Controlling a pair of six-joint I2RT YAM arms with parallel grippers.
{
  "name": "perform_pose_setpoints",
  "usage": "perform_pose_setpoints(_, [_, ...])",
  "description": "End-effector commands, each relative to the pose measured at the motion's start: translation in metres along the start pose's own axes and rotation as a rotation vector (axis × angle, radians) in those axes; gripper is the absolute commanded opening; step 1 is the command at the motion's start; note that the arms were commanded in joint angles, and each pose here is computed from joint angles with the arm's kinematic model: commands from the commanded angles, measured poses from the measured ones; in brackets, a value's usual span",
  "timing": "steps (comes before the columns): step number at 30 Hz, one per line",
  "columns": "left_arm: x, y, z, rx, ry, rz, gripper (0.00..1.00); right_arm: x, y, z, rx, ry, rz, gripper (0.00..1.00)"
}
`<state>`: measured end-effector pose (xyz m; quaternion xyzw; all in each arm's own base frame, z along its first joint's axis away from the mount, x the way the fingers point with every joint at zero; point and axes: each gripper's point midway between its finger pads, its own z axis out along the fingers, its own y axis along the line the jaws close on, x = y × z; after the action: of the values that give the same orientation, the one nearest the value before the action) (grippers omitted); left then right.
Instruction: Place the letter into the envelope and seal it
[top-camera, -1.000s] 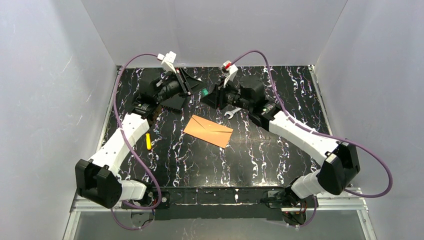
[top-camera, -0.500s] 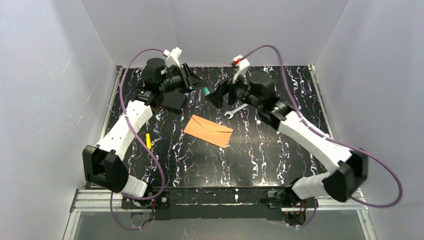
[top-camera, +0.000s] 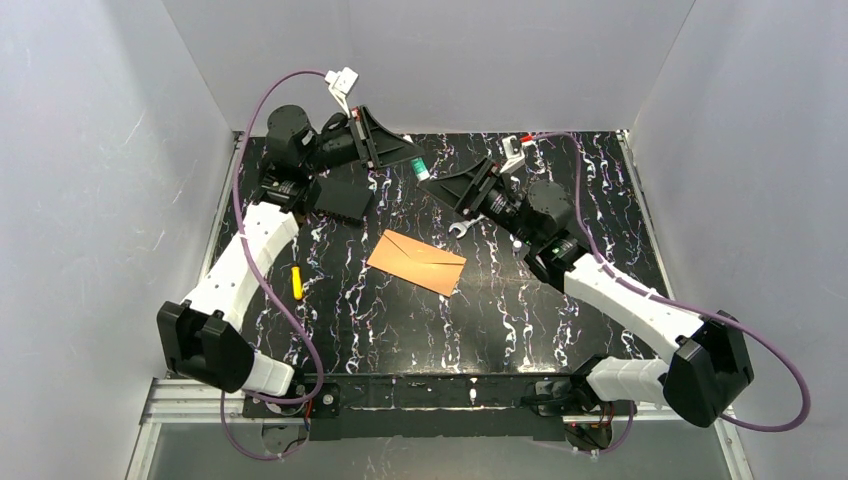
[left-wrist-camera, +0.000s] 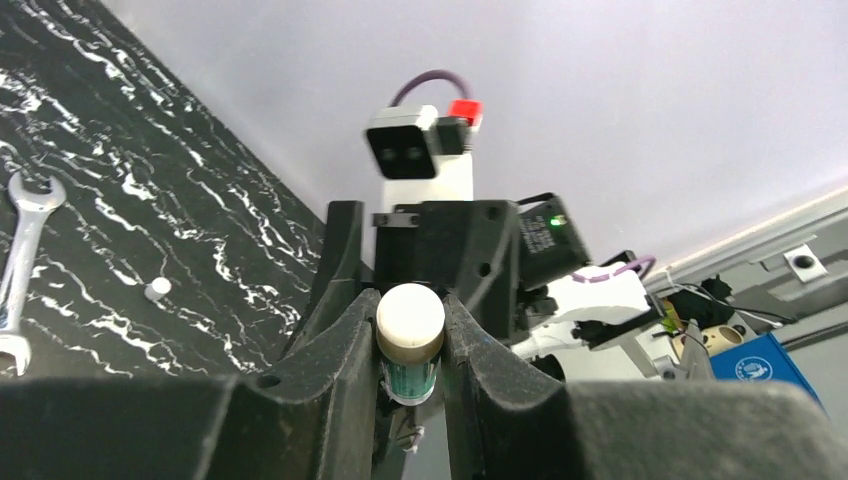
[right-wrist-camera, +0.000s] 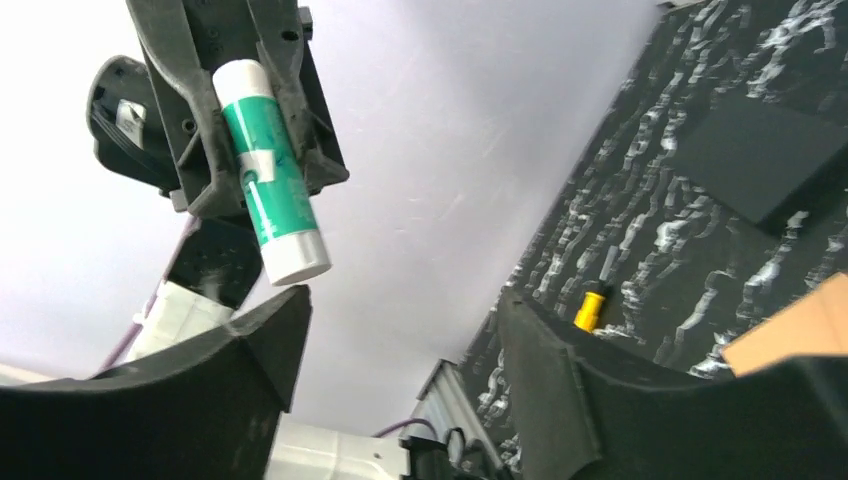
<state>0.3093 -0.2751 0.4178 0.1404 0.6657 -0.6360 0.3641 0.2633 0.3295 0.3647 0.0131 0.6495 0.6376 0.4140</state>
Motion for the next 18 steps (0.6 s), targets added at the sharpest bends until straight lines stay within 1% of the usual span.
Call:
perform_pose_setpoints(1, [-0.006,-0.051,-0.013,0.118,-0.013,0.066,0.0,-0.028,0.067,-0.009,-0.273,-0.108,0.066,0.72])
perform_pose_setpoints(4, [-0.004,-0.052,-0.014,0.125,-0.015,0.073,0.0,-0.034,0.085,-0.016,-0.378,-0.145,0.064,0.67])
perform_pose_setpoints(9, [-0.004,-0.052,-0.014,0.133,-0.022,0.069,0.0,-0.034,0.095,-0.017,-0.435,-0.133,0.061,0.66])
perform_pose_setpoints(11, [-0.005,-0.053,-0.014,0.133,-0.028,0.07,0.0,-0.033,0.1,-0.019,-0.46,-0.128,0.048,0.64])
perform_pose_setpoints(18, [-0.007,-0.054,-0.014,0.14,-0.04,0.057,0.0,-0.029,0.096,-0.009,-0.433,-0.09,0.049,0.61])
